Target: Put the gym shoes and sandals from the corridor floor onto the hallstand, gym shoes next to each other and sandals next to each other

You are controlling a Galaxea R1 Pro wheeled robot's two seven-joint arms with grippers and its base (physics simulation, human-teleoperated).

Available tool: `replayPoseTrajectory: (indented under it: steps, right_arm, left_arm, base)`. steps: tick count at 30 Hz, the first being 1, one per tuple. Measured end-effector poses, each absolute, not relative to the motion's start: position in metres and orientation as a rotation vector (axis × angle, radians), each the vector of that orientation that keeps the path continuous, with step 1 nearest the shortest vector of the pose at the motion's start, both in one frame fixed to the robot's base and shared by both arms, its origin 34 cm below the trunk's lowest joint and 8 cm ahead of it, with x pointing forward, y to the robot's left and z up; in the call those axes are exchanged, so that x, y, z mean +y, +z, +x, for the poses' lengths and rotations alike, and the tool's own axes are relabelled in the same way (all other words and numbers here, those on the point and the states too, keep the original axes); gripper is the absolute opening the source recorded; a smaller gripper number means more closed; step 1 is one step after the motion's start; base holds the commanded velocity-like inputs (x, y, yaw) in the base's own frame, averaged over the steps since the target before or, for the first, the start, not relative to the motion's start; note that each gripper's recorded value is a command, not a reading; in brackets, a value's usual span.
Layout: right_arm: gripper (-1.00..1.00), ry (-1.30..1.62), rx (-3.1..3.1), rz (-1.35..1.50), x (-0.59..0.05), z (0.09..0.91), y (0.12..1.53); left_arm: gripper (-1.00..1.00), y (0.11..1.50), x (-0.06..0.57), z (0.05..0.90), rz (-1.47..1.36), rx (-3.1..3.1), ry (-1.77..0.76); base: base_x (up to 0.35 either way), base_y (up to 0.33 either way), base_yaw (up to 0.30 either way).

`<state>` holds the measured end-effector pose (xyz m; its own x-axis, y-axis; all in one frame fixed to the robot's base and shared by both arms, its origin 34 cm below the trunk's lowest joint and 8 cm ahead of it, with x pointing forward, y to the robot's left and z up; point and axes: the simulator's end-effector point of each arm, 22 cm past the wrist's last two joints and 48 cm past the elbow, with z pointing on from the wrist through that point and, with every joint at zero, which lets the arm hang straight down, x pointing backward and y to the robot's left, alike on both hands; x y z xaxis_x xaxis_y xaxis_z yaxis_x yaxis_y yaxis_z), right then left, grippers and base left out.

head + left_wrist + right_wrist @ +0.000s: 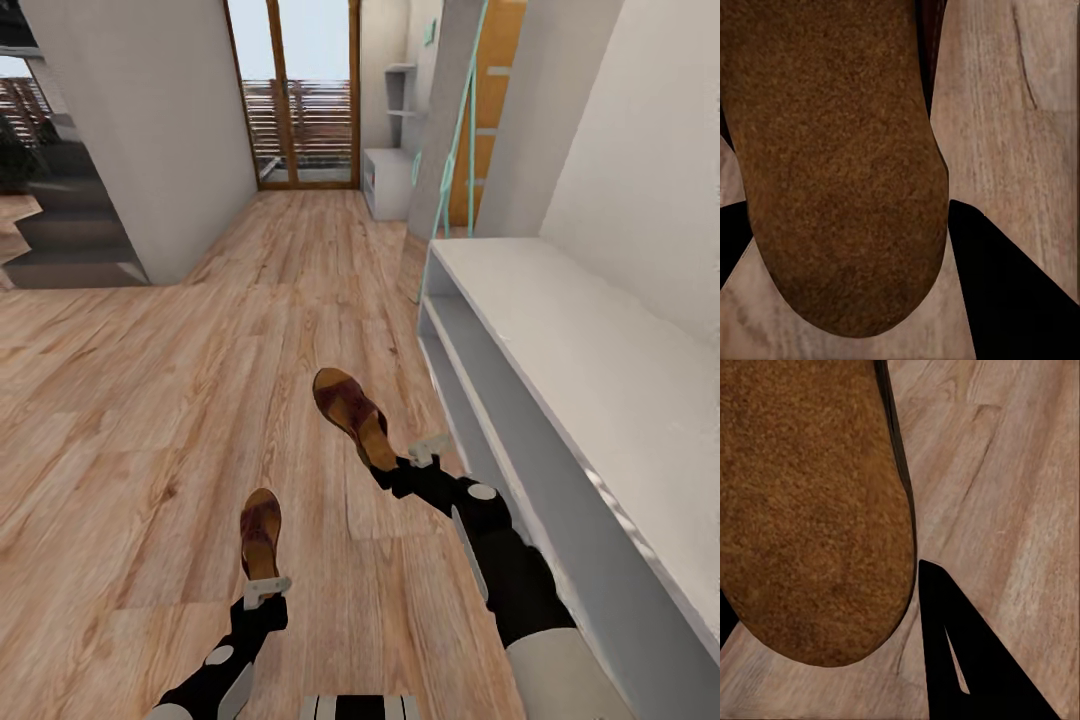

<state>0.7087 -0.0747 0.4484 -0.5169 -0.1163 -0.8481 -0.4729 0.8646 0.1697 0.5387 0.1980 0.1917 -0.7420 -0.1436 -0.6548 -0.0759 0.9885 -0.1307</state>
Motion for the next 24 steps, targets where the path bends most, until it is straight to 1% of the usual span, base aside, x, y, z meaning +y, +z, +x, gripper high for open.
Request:
replayPoseTrajectory:
  steps: [4,5,6,7,10,19,21,24]
  right_arm:
    - [-1.0,0.493,2.037,-0.509,-0.053,0.696,0.428]
    - [-1.0,0.503,2.054,-0.52,-0.052,0.681,0.402]
    - [-1.0,0.498,2.101,-0.529,-0.055,0.664,0.372]
    - [-1.0,0.443,2.109,-0.511,-0.071,0.653,0.349]
    - [-1.0,0.343,2.124,-0.468,-0.099,0.631,0.318]
    - [-1.0,0.304,2.118,-0.45,-0.112,0.577,0.287]
    - [-1.0,0.293,2.125,-0.438,-0.118,0.556,0.273]
    - [-1.0,0.249,2.112,-0.41,-0.128,0.547,0.267]
  left_arm:
    - [-1.0,0.202,0.201,0.546,-0.159,2.387,-0.12]
    - [-1.0,0.204,0.208,0.547,-0.172,2.381,-0.105]
    - [-1.0,0.206,0.216,0.548,-0.175,2.378,-0.087]
    - [-1.0,0.207,0.238,0.548,-0.181,2.374,-0.037]
    - [-1.0,0.21,0.272,0.542,-0.169,2.371,0.025]
    - [-1.0,0.216,0.304,0.518,-0.144,2.371,0.075]
    - [-1.0,0.215,0.307,0.509,-0.14,2.376,0.08]
    - [-1.0,0.219,0.305,0.51,-0.133,2.346,0.077]
  base:
    - [0.0,0.0,0.0]
    - [0.0,0.0,0.0]
    - [0.0,0.0,0.0]
    - [0.0,0.0,0.0]
    - [0.0,0.0,0.0]
    - [0.0,0.0,0.0]
    - [0.0,0.0,0.0]
    - [0.0,0.0,0.0]
